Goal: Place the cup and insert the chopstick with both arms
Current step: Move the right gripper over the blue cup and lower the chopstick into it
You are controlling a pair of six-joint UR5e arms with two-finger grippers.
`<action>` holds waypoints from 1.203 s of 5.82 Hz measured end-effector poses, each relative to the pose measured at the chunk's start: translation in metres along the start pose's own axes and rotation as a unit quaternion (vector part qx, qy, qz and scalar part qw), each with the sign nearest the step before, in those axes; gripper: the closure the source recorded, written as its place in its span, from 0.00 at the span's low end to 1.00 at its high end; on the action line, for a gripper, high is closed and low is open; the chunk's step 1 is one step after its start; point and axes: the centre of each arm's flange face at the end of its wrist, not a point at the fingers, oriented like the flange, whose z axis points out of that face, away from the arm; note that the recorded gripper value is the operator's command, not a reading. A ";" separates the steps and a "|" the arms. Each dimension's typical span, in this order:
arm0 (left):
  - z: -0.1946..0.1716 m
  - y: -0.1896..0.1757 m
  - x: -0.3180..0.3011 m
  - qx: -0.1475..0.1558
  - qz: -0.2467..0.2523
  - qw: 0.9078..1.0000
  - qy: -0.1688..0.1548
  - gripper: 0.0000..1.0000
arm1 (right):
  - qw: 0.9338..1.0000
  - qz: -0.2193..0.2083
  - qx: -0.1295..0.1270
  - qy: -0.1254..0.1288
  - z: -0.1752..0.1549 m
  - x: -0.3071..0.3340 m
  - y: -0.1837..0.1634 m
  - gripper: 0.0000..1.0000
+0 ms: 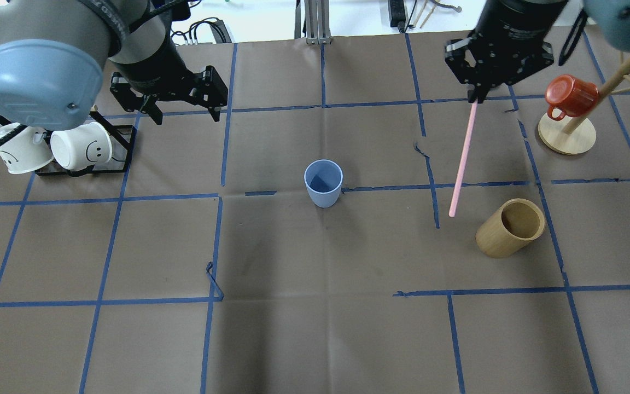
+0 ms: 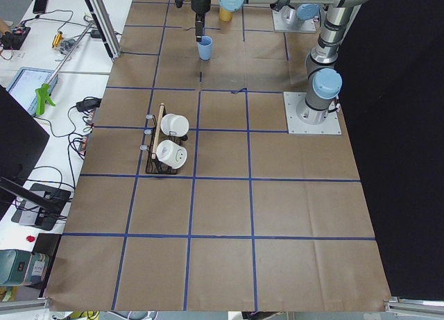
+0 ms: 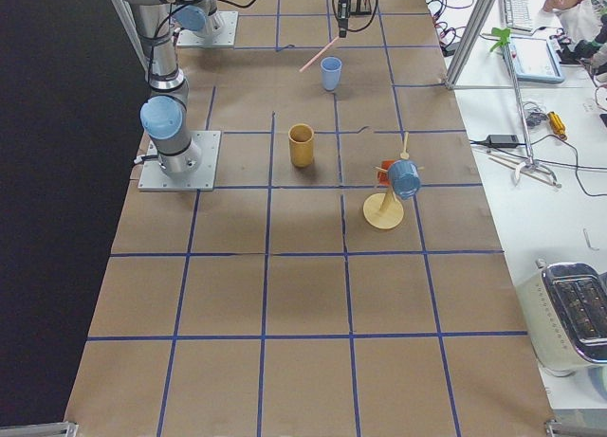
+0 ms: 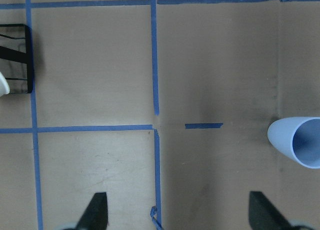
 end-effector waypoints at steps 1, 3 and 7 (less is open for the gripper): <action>0.000 0.000 -0.004 -0.002 0.001 1.000 -0.001 0.01 | 1.000 0.010 0.009 0.002 0.003 -0.049 -0.008 0.91; -0.001 0.001 -0.006 -0.003 -0.003 1.000 -0.002 0.01 | 0.999 0.033 0.026 -0.003 0.033 -0.116 -0.017 0.91; -0.005 0.001 -0.006 0.000 -0.004 1.000 -0.002 0.01 | 0.997 0.055 0.061 -0.008 0.107 -0.143 -0.016 0.91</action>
